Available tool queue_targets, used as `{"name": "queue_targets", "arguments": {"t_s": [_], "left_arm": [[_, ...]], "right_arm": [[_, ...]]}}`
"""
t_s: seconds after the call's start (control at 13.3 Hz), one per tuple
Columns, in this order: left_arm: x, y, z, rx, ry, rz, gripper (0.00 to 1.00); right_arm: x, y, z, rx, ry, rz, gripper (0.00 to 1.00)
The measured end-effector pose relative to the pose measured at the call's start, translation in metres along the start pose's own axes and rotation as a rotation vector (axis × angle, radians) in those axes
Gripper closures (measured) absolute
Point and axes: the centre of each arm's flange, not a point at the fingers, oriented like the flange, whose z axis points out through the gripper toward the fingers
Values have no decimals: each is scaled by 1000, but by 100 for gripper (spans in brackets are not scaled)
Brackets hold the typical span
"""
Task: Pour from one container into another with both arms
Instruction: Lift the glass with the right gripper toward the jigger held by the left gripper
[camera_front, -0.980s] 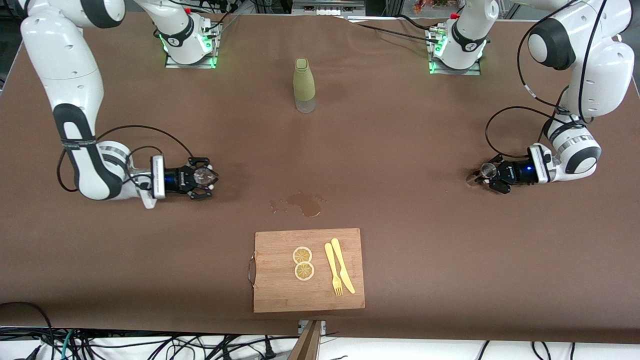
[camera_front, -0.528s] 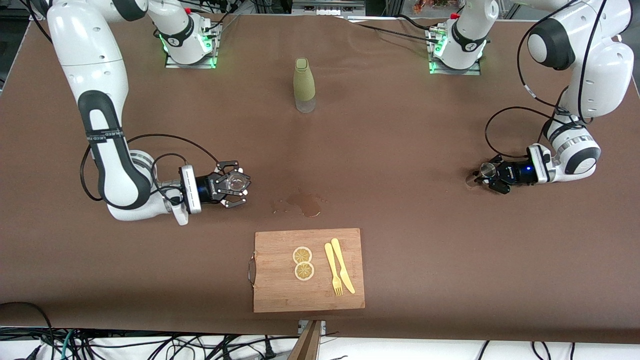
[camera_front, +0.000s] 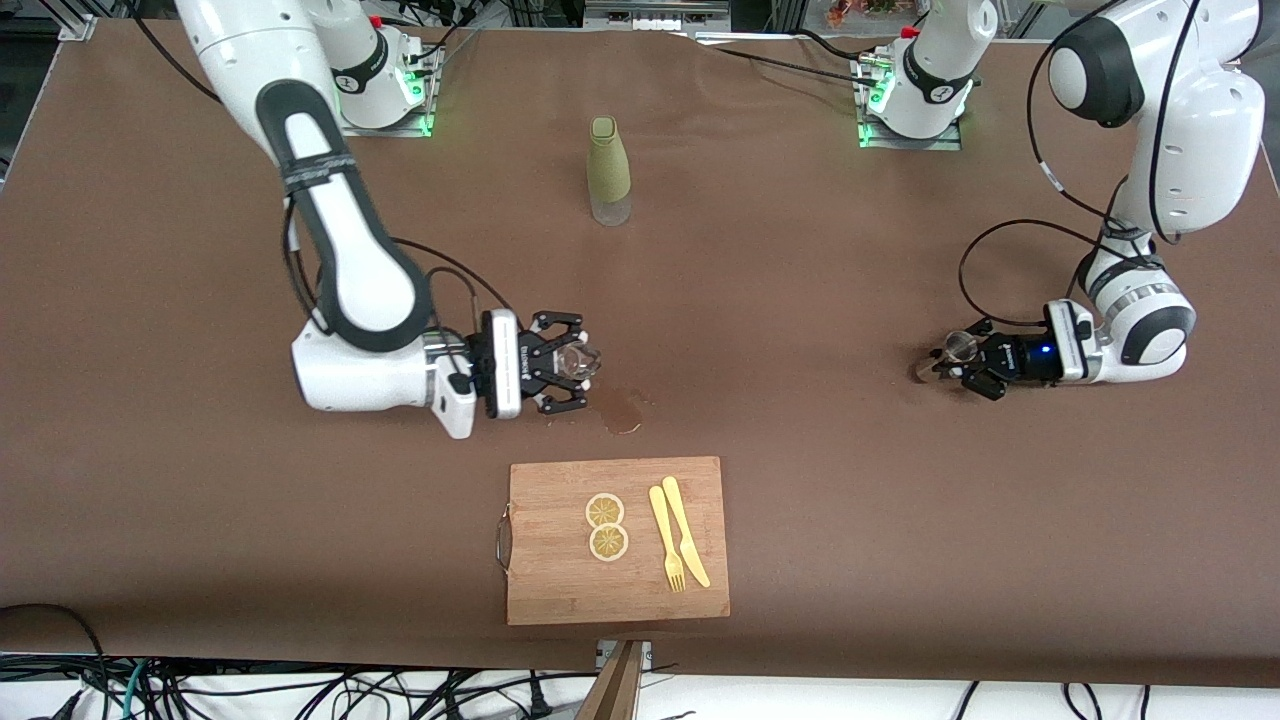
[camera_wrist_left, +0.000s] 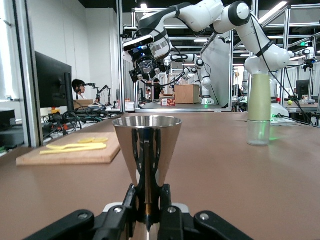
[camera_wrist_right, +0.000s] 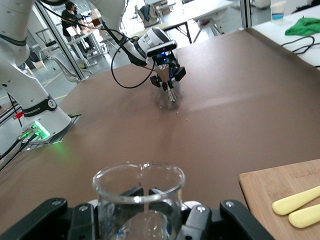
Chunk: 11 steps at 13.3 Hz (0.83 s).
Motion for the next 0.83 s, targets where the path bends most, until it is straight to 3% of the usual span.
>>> {"name": "queue_targets", "arguments": {"t_s": [0.3,0.6,0.83], "left_arm": [[12,-33,104,-22,-4,-5,79],[28,-58,199,-35,-29,-44,79],[32,-54,264,-19,-3,-83,79]], "right_arm": [[34,-2,-6,-24,-133,31,87],[70,-15,7,-37,-200,51,87],[85,-27,25,-47,-295,40,87]]}}
